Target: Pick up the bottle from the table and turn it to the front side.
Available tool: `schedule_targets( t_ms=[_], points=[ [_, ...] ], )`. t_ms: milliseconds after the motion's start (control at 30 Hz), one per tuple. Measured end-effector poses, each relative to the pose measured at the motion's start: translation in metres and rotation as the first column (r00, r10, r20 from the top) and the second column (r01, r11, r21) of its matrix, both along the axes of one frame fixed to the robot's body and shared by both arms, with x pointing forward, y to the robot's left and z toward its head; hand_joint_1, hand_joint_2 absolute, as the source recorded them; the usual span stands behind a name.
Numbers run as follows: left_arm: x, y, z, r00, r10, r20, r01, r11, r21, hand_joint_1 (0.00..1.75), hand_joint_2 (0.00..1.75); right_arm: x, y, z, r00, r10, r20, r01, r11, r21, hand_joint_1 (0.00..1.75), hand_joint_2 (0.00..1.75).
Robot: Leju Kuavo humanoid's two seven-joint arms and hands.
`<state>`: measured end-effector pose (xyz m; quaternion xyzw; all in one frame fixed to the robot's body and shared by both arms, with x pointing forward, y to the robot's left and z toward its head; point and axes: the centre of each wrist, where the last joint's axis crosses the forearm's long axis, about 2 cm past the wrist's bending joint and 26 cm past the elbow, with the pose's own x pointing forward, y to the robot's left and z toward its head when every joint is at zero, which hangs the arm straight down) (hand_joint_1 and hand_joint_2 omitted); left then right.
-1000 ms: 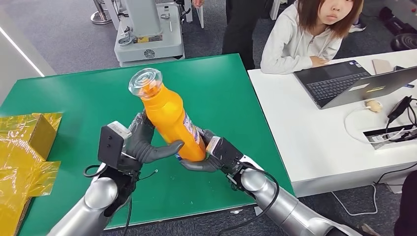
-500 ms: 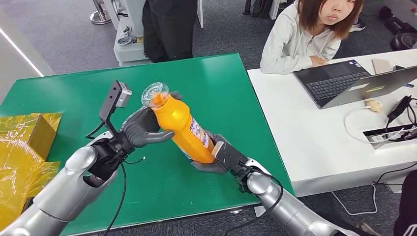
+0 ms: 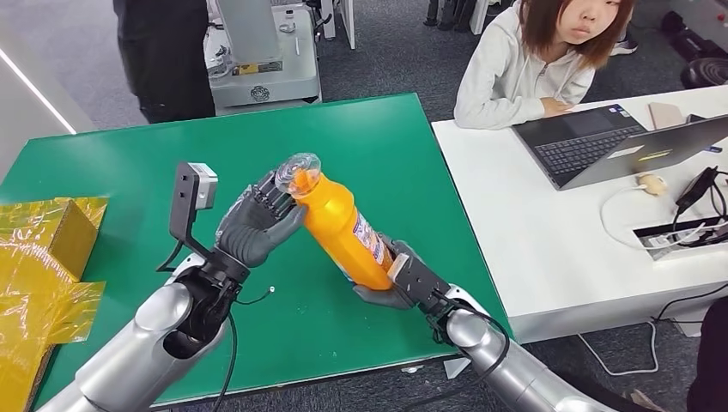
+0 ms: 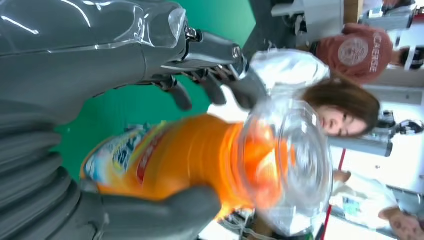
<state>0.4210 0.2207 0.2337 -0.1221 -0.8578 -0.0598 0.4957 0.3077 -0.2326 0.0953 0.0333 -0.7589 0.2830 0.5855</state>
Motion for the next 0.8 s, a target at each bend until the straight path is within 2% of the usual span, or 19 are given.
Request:
schedule_targets(
  t_ms=[233, 267, 367, 400, 800],
  points=[
    [-0.008, -0.011, -0.005, 1.000, -0.019, -0.020, 0.018, 0.999, -0.034, 1.40, 1.75, -0.004, -0.002, 0.000, 1.000, -0.015, 0.005, 0.015, 1.000, -0.010, 1.75, 1.75],
    [-0.009, -0.012, -0.006, 1.000, -0.021, -0.022, 0.020, 0.999, -0.037, 1.25, 1.75, -0.004, -0.002, 0.000, 1.000, -0.016, 0.006, 0.016, 1.000, -0.012, 1.75, 1.75],
    [-0.011, -0.014, -0.006, 0.999, -0.026, -0.025, 0.025, 0.999, -0.044, 0.19, 1.75, -0.007, -0.001, 0.001, 1.000, -0.016, 0.005, 0.016, 1.000, -0.008, 1.75, 1.75],
    [-0.011, -0.016, -0.007, 0.999, -0.027, -0.027, 0.026, 0.999, -0.045, 0.00, 1.75, -0.007, -0.001, 0.001, 1.000, -0.017, 0.006, 0.017, 1.000, -0.005, 1.75, 1.75],
    [-0.025, -0.032, -0.016, 1.000, 0.002, 0.008, -0.002, 1.000, 0.006, 0.00, 1.75, -0.014, 0.000, 0.003, 1.000, -0.018, 0.009, 0.018, 1.000, -0.001, 1.75, 1.75]
  ],
)
